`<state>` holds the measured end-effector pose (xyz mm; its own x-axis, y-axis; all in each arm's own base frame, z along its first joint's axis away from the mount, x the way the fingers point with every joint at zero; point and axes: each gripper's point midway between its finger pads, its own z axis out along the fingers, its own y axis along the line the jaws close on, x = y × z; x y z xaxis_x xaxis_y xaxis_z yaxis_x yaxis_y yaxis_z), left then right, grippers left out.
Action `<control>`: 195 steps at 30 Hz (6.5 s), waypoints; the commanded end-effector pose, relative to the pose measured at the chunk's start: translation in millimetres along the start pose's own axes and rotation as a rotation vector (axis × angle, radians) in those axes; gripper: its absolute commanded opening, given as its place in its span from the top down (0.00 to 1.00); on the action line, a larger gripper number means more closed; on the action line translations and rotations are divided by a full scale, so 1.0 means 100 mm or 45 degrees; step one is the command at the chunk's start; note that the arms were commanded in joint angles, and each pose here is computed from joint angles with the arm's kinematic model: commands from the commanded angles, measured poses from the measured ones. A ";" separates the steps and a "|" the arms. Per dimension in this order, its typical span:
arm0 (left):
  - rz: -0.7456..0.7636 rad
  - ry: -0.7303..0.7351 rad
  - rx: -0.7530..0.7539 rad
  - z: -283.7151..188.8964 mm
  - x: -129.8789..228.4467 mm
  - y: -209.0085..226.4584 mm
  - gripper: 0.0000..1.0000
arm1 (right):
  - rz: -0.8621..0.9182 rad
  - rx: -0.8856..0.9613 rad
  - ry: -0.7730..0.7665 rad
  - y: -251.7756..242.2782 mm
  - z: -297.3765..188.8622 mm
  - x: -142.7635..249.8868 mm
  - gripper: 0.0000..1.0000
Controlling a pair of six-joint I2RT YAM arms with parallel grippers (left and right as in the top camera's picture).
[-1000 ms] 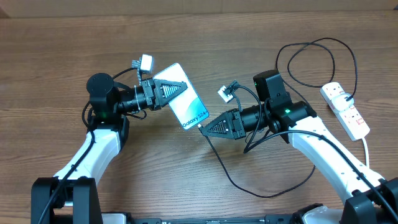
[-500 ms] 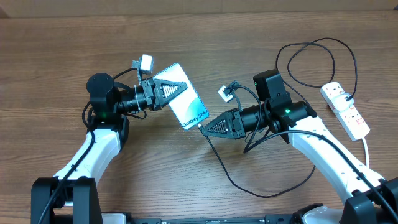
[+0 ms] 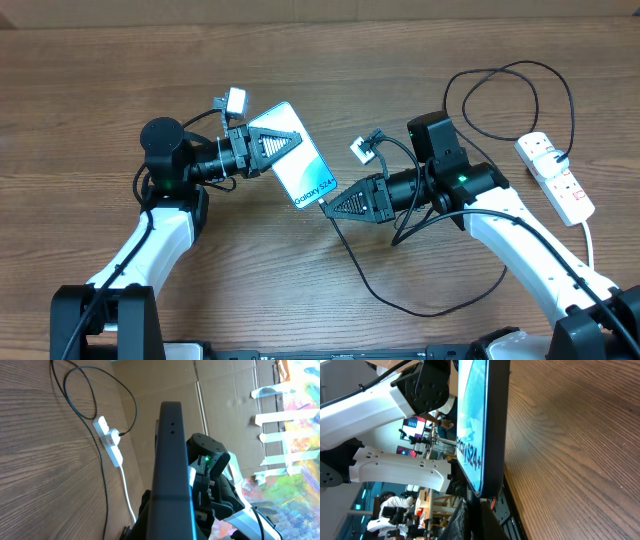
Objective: Plug charger to phone and switch on socket
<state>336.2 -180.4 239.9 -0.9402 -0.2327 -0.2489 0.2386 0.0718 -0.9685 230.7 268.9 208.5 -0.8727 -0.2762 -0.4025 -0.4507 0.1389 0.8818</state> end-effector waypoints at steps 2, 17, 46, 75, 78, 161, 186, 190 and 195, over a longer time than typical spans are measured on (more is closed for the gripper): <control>0.074 0.063 0.032 0.07 0.06 -0.12 0.96 | -0.020 -0.002 -0.001 0.01 0.01 -0.01 0.96; 0.160 0.115 0.052 0.10 0.14 -0.14 0.96 | -0.051 -0.026 -0.005 0.05 0.01 -0.03 0.96; 0.245 -0.014 0.009 -0.16 -0.11 -0.07 0.96 | 0.059 0.013 -0.001 -0.01 0.01 0.00 0.55; 0.221 0.003 0.014 -0.09 -0.07 -0.08 0.96 | -0.031 0.141 0.004 -0.12 0.18 -0.01 0.80; 0.222 0.026 0.022 -0.09 -0.04 -0.09 0.96 | -0.031 0.140 0.005 -0.12 0.18 -0.01 0.84; 0.047 0.196 -0.045 0.16 0.39 0.23 0.96 | 0.071 0.569 -0.119 -0.66 -0.28 -0.15 0.40; -0.041 0.211 -1.148 0.03 0.41 0.69 0.96 | 0.277 0.695 -0.292 -0.73 -1.10 -0.07 0.24; 0.039 0.231 -1.166 0.12 0.15 0.66 0.96 | 0.300 0.695 -0.280 -0.73 -1.09 -0.03 0.24; 0.048 0.341 -1.158 0.38 -0.13 0.96 0.96 | 0.310 0.694 -0.273 -0.73 -1.09 -0.01 0.24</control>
<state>360.6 -201.4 165.8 -0.9852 -0.0756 -0.1536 0.0254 0.8229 -0.5676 278.7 156.0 157.4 -0.9704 0.0168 -0.2407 -0.1712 0.6552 0.7358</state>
